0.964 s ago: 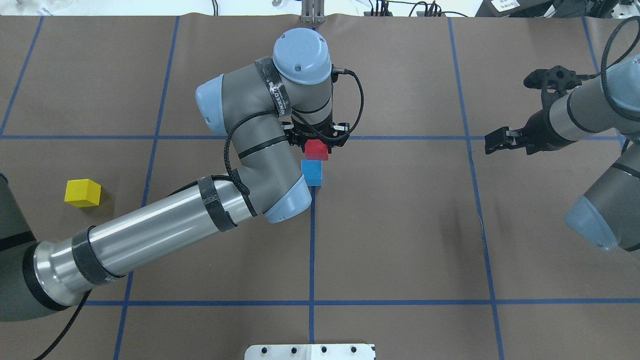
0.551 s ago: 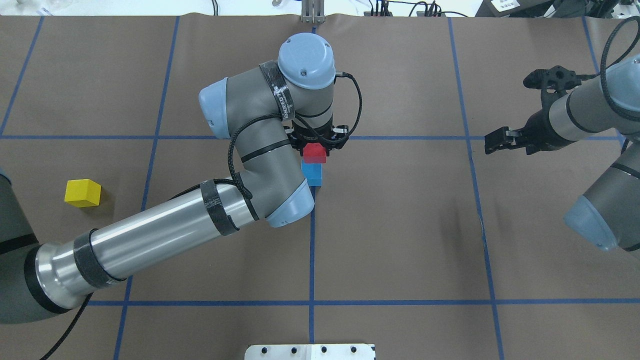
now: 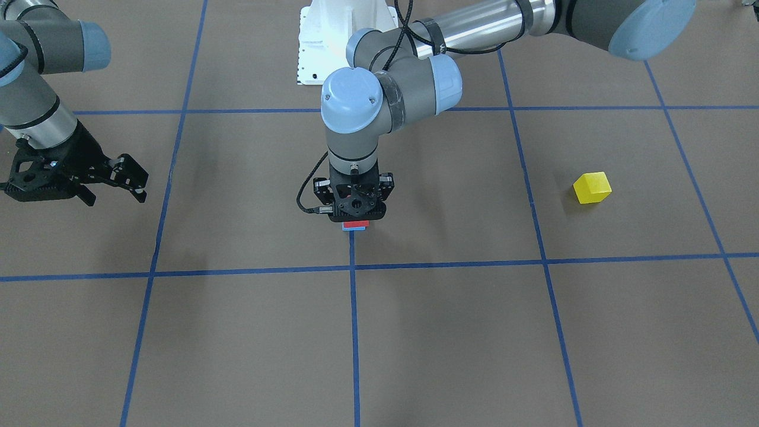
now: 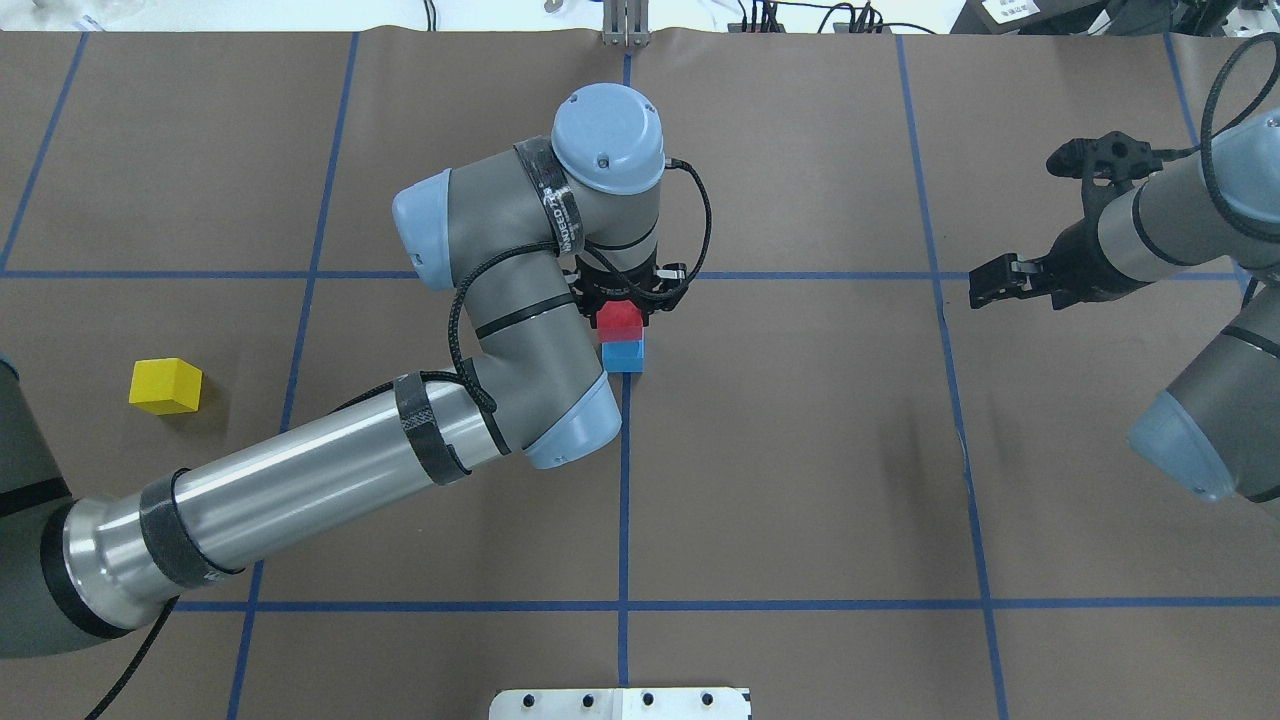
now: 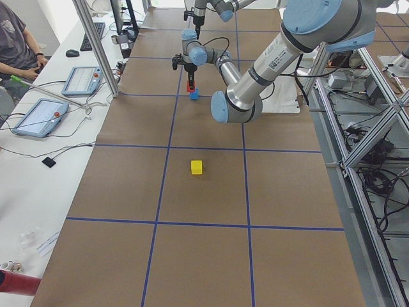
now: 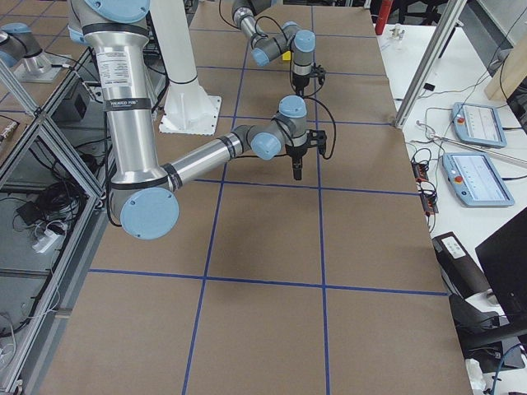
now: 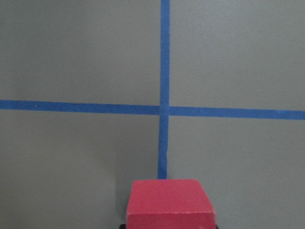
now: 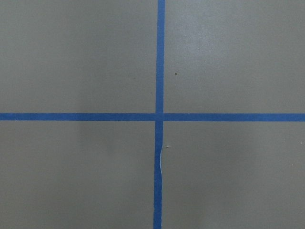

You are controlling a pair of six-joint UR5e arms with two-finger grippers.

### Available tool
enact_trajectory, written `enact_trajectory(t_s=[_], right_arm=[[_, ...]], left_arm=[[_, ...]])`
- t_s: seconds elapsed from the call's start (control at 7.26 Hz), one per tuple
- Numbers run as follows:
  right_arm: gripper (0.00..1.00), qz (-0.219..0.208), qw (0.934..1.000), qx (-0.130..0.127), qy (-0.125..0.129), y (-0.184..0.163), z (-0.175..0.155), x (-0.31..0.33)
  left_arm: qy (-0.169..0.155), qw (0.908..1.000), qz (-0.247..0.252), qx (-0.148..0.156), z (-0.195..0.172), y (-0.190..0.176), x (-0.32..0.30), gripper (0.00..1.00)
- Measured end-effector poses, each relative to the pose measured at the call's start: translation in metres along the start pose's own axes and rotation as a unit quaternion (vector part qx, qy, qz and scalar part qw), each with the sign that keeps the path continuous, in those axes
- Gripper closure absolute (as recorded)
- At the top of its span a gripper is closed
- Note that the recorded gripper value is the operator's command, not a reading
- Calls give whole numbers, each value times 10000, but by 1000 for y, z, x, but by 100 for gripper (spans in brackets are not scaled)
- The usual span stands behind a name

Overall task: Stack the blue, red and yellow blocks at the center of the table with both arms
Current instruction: 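Lower the red cube onto the blue cube with the left gripper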

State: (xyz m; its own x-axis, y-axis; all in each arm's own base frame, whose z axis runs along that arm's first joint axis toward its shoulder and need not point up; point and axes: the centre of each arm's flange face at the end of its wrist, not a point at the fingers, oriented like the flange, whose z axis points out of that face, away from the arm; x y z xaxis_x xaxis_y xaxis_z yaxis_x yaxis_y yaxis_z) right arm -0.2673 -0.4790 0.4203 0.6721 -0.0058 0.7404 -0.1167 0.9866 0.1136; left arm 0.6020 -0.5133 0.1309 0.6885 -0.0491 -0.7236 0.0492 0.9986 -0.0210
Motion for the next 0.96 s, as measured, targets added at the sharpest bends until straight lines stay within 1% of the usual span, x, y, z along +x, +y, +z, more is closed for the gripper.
enact_trajectory(t_s=[0.96], right_arm=[[0, -2, 10000, 2, -4, 0, 0, 0]], left_arm=[[19, 9999, 127, -9, 2, 9, 2, 100]])
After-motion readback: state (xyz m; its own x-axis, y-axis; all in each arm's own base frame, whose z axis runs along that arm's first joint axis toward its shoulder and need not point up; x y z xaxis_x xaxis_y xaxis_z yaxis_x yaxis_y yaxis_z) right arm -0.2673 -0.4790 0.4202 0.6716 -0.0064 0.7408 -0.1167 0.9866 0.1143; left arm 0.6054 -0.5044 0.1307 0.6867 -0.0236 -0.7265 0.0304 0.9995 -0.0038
